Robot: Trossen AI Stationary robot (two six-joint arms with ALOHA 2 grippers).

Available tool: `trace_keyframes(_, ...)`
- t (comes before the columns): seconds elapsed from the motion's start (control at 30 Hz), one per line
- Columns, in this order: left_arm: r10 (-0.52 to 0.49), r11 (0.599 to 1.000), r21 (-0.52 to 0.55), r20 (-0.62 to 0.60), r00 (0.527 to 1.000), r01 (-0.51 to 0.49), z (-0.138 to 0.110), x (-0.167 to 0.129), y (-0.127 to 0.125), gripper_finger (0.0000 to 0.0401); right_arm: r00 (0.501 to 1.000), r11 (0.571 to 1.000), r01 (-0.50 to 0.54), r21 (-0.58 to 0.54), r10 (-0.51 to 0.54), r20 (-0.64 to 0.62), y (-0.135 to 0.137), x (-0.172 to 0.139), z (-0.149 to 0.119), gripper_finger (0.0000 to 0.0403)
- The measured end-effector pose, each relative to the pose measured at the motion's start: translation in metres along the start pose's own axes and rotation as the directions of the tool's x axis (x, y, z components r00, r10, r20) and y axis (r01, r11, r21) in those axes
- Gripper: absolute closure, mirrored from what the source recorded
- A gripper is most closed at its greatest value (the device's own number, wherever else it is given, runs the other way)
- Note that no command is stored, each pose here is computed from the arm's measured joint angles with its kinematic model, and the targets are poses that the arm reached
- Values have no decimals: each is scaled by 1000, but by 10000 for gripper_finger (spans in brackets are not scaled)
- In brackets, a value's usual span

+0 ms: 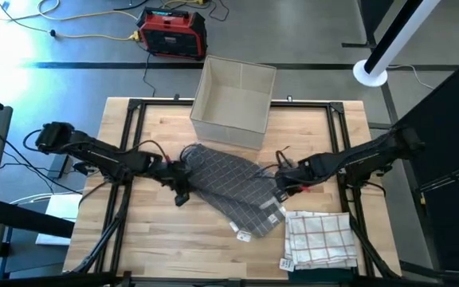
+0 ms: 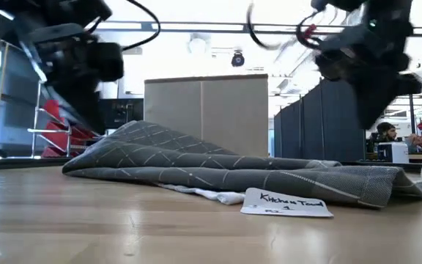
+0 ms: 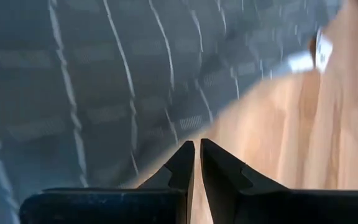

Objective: Fold towel
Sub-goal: Fold the gray patterned towel

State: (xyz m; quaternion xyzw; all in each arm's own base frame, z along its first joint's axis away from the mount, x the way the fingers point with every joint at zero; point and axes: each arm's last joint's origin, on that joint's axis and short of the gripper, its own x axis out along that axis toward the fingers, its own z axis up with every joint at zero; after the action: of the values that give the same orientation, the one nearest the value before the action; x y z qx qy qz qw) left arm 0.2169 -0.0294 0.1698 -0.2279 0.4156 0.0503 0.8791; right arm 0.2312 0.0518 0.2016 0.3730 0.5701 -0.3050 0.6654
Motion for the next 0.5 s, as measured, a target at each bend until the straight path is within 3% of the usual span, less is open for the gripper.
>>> trace_keyframes(0.1,14,1000,14,48,999,-14,11,-2,7,381,998,999,54,-2,-54,-29,-4,3,-2,360)
trace_keyframes(0.3,59,998,-12,89,994,-58,22,-3,23,381,993,993,108,-46,-105,63,4,21,7,264)
trace_keyframes(0.5,70,997,-31,95,993,-67,24,-4,28,380,993,992,120,-49,-120,2,13,47,10,186)
